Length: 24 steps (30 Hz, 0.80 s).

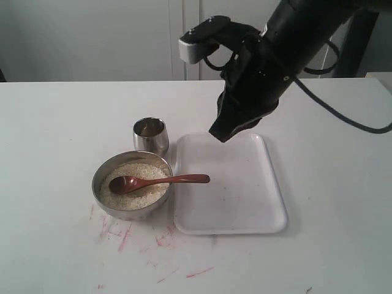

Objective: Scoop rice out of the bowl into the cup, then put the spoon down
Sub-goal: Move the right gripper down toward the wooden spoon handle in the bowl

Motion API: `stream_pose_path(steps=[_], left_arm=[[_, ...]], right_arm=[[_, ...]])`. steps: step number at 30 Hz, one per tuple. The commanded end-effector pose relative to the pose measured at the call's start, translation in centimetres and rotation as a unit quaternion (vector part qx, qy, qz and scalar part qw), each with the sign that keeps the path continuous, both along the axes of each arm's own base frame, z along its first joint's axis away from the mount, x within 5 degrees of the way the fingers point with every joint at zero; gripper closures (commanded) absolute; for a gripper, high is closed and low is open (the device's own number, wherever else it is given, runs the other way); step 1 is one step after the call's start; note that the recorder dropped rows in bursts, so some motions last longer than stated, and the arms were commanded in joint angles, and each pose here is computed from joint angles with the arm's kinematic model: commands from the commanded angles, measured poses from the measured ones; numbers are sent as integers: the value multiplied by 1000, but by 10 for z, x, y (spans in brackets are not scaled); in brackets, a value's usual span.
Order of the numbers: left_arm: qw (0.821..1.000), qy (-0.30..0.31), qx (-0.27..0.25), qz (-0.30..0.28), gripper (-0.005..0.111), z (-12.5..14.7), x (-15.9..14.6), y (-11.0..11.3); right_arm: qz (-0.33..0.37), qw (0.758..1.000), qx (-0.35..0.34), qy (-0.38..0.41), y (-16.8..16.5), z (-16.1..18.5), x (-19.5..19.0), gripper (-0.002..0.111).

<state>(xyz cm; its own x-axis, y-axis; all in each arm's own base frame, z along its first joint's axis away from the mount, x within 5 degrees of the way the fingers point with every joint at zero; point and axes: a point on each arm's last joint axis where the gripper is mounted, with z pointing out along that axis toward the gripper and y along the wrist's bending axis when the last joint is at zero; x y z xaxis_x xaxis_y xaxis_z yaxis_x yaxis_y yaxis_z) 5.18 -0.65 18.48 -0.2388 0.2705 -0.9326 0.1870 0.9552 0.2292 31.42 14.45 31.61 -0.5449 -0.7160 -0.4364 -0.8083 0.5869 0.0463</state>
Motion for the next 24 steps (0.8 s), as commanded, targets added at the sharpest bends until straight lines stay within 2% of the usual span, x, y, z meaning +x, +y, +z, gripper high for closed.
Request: stream_pose_path(steps=[1,4,7,13,17,21,24], left_arm=[[1000,24,0,-3,92,-6,-1,0],[1000,24,0,-3,92,-6,-1,0],[1000,24,0,-3,92,-6,-1,0],[1000,24,0,-3,92,-6,-1,0],[1000,24,0,-3,92,-6,-1,0],[1000,24,0,-3,92,-6,-1,0],[1000,24,0,-3,92,-6,-1,0]], right_arm=[[75,997,-4,-4,6,-13,4,108],[117,993,-4,-12,8,-17,6,102],[144,989,-4,-14,12,-23,7,90],[178,984,-14,-11,27,-39,10,53],[196,980,-30,-18,38,-50,12,50],[224,970,-92,-26,42,-64,15,50],[215,970,-112,-29,44,-71,18,50]])
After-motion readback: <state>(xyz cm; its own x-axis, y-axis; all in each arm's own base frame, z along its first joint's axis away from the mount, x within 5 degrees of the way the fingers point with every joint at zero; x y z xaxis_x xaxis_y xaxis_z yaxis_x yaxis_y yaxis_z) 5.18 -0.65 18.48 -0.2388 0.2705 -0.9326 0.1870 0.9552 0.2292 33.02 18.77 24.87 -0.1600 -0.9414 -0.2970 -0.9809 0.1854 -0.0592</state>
